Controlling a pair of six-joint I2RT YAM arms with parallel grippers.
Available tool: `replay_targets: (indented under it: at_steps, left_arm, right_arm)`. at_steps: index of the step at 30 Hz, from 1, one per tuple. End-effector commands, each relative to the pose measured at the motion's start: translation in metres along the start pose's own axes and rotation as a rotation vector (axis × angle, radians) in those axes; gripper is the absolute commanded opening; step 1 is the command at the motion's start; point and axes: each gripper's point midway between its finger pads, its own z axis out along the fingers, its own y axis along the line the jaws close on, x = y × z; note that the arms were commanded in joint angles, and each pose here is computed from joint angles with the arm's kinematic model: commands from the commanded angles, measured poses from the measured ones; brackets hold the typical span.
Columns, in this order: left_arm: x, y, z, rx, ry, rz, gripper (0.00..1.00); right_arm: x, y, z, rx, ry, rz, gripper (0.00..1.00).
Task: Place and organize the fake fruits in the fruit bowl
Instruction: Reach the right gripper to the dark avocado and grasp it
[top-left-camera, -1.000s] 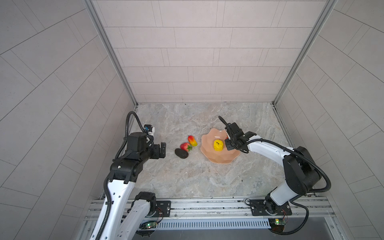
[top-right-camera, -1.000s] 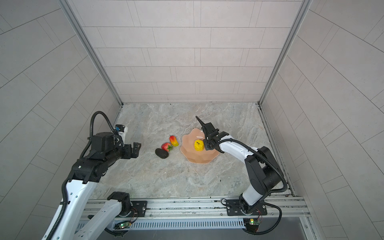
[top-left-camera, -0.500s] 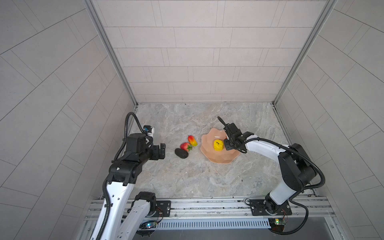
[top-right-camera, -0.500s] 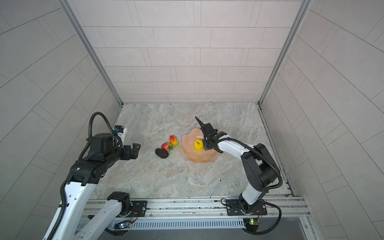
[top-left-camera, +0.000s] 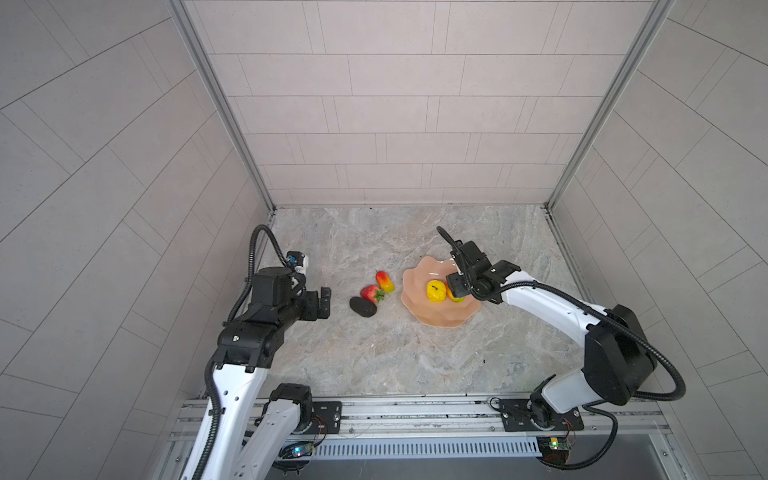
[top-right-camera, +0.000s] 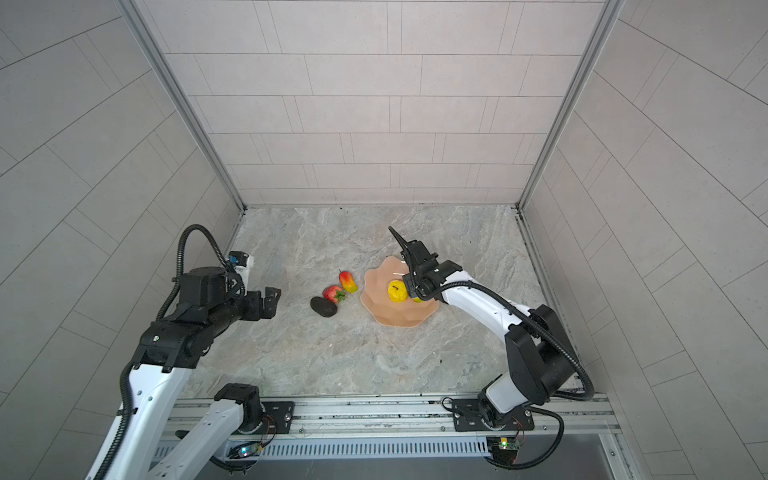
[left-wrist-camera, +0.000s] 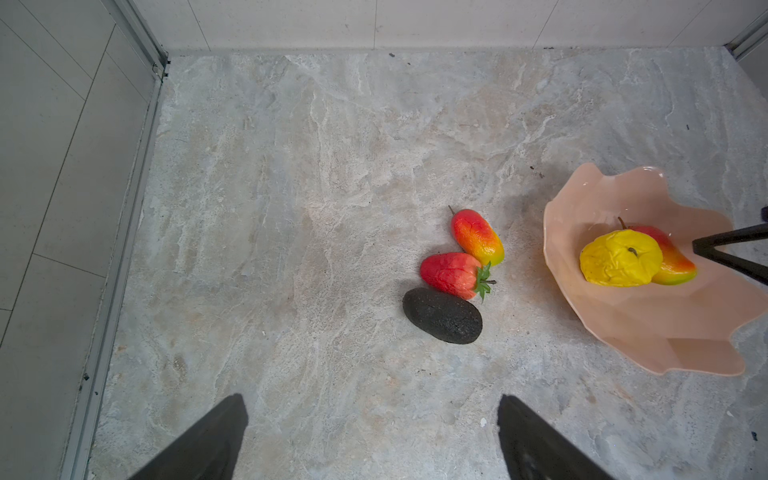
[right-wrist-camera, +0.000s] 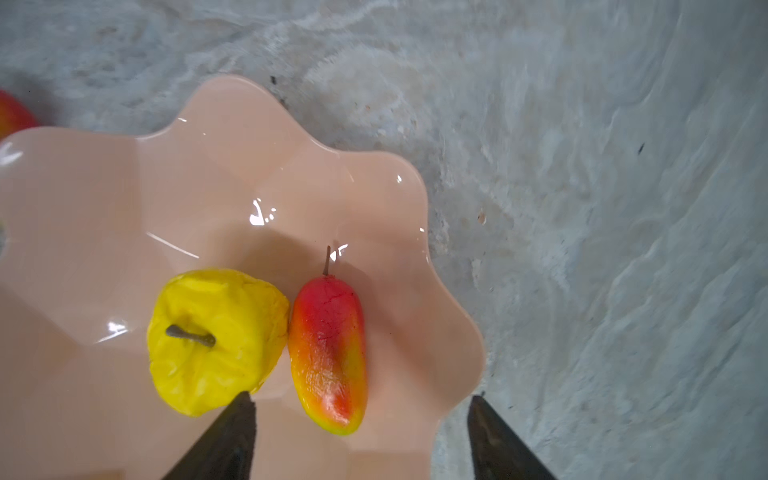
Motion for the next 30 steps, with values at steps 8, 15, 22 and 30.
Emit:
replay_targets:
  at_steps: [8,15,22,30]
  left_arm:
    - [-0.003,0.000,-0.012,-0.001,-0.015,-0.004,1.00]
    - [-0.009,-0.001,-0.026,-0.005,-0.027,-0.002,1.00]
    - [-0.010,0.000,-0.032,-0.011,-0.028,0.006,1.00]
    - [-0.010,0.000,-0.032,-0.010,-0.025,0.005,1.00]
  right_arm:
    - [-0.051,0.119,-0.032,-0.244,-0.100,-0.181,0.99]
    - [-0.059,0.233,-0.008,-0.402,-0.080,-0.311,0.99]
    - [-0.040,0.306,0.018,-0.503,-0.025,-0.366,0.87]
    - [-0.023,0.315,0.052,-0.481,0.030,-0.374,0.73]
